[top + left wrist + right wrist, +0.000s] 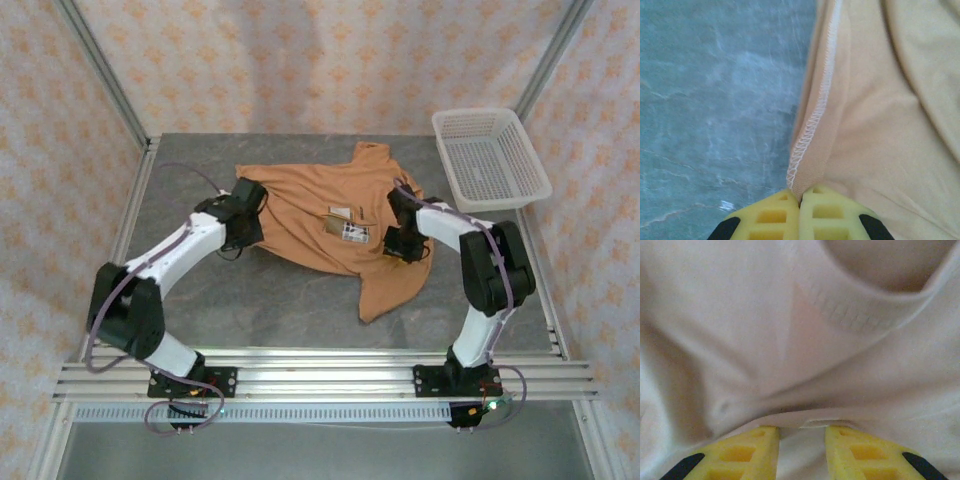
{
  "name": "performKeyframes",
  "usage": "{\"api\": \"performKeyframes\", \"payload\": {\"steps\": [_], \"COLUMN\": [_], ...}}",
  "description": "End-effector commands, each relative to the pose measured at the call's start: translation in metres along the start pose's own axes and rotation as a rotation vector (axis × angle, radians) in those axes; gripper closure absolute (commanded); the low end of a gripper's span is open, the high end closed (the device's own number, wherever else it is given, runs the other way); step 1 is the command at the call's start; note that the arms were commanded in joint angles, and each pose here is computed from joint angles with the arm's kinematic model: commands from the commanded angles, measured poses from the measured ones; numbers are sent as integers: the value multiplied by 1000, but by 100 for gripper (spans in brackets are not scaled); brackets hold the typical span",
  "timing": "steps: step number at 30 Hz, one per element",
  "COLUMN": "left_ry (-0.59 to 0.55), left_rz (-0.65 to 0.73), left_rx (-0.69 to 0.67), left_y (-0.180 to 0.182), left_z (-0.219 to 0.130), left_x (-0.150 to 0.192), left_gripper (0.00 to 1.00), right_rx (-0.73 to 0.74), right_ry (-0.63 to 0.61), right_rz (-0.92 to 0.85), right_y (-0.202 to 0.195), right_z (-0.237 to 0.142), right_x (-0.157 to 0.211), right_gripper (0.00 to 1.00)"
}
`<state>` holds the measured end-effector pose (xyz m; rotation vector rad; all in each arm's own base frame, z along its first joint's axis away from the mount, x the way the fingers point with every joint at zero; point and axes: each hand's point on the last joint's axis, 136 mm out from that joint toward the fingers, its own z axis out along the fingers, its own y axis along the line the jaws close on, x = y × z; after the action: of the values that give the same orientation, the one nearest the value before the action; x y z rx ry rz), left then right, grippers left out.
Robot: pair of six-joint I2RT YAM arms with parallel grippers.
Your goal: Fold the inside-out t-shirt
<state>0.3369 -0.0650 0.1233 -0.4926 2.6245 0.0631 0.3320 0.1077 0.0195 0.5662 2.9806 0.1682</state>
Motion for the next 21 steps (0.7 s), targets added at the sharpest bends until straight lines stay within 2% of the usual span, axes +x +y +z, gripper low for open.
{"api": "performKeyframes", "payload": {"steps": [1, 6, 10, 13, 17, 21], "left_ry": [-33, -27, 9, 42, 40, 15], "left_rz": [-10, -76, -96, -127, -135, -137], "left_rx": [-36, 32, 90, 120, 144, 162], "left_y": [33, 42, 31, 24, 16, 8], "left_z": [-2, 5, 23, 36, 42, 40], "left_x": [-5, 2, 16, 24, 19, 6], "left_gripper": [100, 100, 100, 100, 100, 100], "right_rx": [112, 99, 27, -47, -96, -139], "right_ry": [-34, -31, -25, -23, -33, 44], "right_rz": [13, -3, -22, -53, -103, -130], "right_y": [-24, -13, 6, 23, 26, 28], "right_z": [2, -5, -16, -37, -67, -58], "right_x": [-19, -39, -37, -28, 6, 69], "right_gripper": [70, 72, 72, 68, 61, 55]}}
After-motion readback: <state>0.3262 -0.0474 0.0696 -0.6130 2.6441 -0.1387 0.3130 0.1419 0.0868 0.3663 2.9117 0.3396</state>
